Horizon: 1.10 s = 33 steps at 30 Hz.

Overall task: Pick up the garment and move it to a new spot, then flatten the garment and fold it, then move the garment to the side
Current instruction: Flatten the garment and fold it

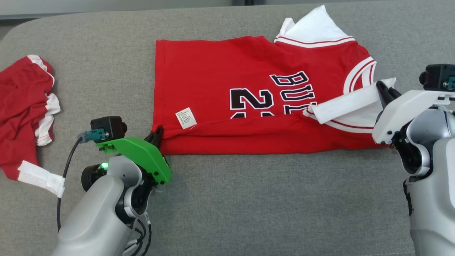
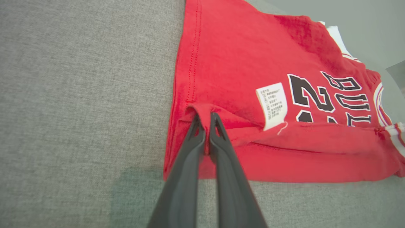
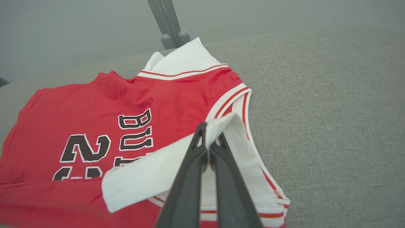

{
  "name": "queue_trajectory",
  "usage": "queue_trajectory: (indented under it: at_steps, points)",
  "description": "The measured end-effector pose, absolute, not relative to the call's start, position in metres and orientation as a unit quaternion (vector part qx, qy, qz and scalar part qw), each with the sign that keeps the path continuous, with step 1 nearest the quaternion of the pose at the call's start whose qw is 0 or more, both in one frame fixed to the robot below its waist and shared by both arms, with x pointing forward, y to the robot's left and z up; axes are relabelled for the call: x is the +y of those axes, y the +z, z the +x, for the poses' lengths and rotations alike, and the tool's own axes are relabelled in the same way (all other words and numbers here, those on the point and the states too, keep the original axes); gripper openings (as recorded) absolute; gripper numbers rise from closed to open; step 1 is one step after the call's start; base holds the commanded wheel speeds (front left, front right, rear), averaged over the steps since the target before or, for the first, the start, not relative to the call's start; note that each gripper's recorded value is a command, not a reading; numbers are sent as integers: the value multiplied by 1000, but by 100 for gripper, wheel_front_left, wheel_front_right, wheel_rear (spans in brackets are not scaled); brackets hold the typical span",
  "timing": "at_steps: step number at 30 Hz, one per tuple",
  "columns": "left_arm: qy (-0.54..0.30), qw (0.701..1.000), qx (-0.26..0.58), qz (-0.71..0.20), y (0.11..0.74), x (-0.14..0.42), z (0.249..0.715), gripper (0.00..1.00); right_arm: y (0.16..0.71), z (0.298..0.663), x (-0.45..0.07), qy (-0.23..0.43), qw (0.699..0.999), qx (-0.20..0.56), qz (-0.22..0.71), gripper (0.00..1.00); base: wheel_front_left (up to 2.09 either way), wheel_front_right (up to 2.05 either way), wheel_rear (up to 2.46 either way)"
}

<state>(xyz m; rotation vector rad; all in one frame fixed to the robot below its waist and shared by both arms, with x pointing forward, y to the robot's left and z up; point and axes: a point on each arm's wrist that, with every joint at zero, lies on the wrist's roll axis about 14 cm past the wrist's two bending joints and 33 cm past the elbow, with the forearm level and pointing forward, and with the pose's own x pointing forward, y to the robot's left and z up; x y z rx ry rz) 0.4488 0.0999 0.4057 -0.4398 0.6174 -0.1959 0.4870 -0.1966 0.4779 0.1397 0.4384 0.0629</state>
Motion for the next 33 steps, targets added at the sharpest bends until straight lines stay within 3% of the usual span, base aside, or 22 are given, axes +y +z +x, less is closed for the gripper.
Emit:
queue_trajectory:
  at_steps: [5, 6, 7, 8, 17, 33]
  points:
    - [-86, 923, 310, -211, 397, 103, 454, 1, 470, 499, -190, 40, 975, 209, 61, 0, 0, 0, 0]
    - [-86, 923, 310, -211, 396, 104, 454, 16, 470, 502, -190, 41, 976, 203, 60, 15, 0, 0, 0]
    - [-84, 925, 305, -212, 397, 104, 456, 77, 471, 504, -190, 42, 978, 198, 60, 100, 0, 0, 0]
    - [-82, 927, 300, -211, 398, 105, 458, 100, 473, 507, -188, 43, 979, 188, 59, 100, 0, 0, 0]
    - [-75, 938, 278, -194, 401, 115, 451, 100, 489, 513, -180, 60, 988, 133, 58, 100, 0, 0, 0]
    - [-76, 947, 290, -112, 383, 111, 423, 100, 431, 447, -239, -36, 960, 274, 40, 100, 0, 0, 0]
